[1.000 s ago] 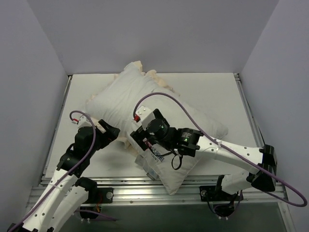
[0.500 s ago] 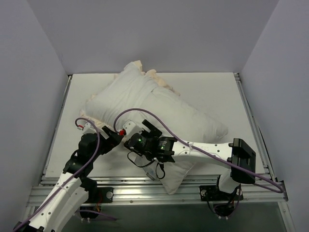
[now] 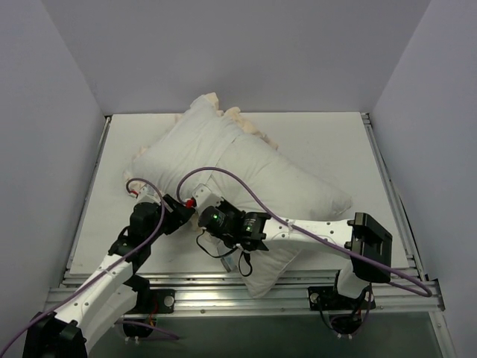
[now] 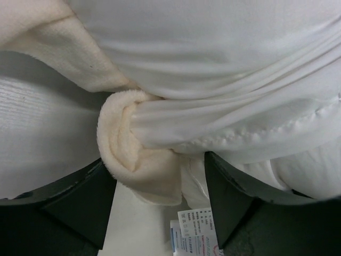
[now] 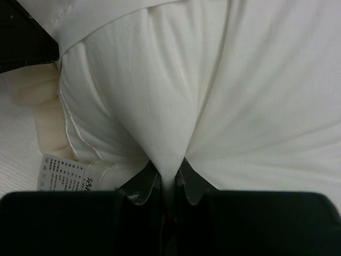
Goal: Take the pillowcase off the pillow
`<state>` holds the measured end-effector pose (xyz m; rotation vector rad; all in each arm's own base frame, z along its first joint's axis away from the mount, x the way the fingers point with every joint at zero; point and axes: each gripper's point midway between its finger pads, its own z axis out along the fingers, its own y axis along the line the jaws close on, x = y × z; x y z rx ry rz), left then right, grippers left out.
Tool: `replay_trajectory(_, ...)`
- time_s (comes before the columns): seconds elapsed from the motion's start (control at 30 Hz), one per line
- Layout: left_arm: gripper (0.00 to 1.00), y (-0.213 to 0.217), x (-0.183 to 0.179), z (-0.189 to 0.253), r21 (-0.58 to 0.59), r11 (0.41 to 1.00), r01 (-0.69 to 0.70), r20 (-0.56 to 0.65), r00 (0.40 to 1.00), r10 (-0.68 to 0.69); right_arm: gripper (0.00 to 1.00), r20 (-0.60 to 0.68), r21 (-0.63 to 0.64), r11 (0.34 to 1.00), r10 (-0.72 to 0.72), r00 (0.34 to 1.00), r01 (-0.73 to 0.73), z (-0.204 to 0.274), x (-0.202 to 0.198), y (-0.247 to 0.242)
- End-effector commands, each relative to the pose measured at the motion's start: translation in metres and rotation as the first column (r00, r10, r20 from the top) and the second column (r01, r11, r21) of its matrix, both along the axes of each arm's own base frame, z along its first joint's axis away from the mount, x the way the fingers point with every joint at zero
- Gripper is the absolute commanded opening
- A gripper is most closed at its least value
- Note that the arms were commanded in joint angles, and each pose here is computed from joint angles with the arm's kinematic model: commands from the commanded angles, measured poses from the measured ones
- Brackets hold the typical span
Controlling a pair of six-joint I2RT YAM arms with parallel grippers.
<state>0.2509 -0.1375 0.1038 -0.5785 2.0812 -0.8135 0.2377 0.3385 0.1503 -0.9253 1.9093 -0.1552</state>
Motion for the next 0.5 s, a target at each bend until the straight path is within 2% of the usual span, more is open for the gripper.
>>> replay_trajectory(0.0, 0.71, -0.004, 0.016, 0.016, -0.030, 1.000, -0.003, 0.087, 0.996, 0.006, 0.00, -0.043, -0.014, 1.000, -0.015, 0.999, 0.015, -0.014, -0.002, -0.013)
replay_trajectory(0.07, 0.68, -0.004, 0.020, 0.016, -0.033, 0.999, -0.013, 0.097, 0.995, 0.016, 0.00, -0.049, 0.002, 1.000, -0.010, 0.999, 0.010, -0.012, -0.003, -0.012)
replay_trajectory(0.17, 0.54, -0.003, 0.025, 0.010, -0.025, 0.999, -0.026, 0.091, 0.995, 0.028, 0.00, -0.040, 0.025, 1.000, -0.018, 0.999, 0.019, -0.006, -0.003, -0.015)
replay_trajectory(0.2, 0.37, -0.004, 0.027, 0.006, -0.019, 1.000, -0.025, 0.079, 0.997, 0.027, 0.00, -0.037, 0.029, 0.999, -0.021, 0.999, 0.022, -0.004, -0.003, -0.016)
replay_trajectory(0.23, 0.25, -0.001, 0.031, 0.005, -0.009, 0.999, -0.049, 0.083, 0.995, 0.050, 0.00, -0.030, 0.034, 0.999, -0.030, 0.999, 0.031, -0.001, -0.003, -0.020)
replay_trajectory(0.3, 0.06, 0.002, 0.035, 0.005, 0.006, 0.998, -0.066, 0.076, 0.995, 0.065, 0.00, -0.010, 0.057, 0.996, -0.065, 0.998, 0.065, 0.011, 0.001, -0.030)
replay_trajectory(0.33, 0.03, 0.009, 0.039, 0.009, 0.017, 0.995, -0.103, 0.082, 0.991, 0.101, 0.00, -0.008, 0.067, 0.994, -0.081, 0.997, 0.081, 0.015, 0.003, -0.035)
replay_trajectory(0.4, 0.02, 0.020, 0.045, 0.023, 0.033, 0.986, -0.160, 0.101, 0.983, 0.156, 0.00, 0.004, 0.102, 0.982, -0.158, 0.987, 0.157, 0.028, 0.014, -0.060)
replay_trajectory(0.47, 0.02, 0.047, 0.050, 0.031, 0.079, 0.957, -0.280, 0.106, 0.957, 0.271, 0.00, 0.009, 0.147, 0.968, -0.207, 0.978, 0.204, 0.042, 0.019, -0.083)
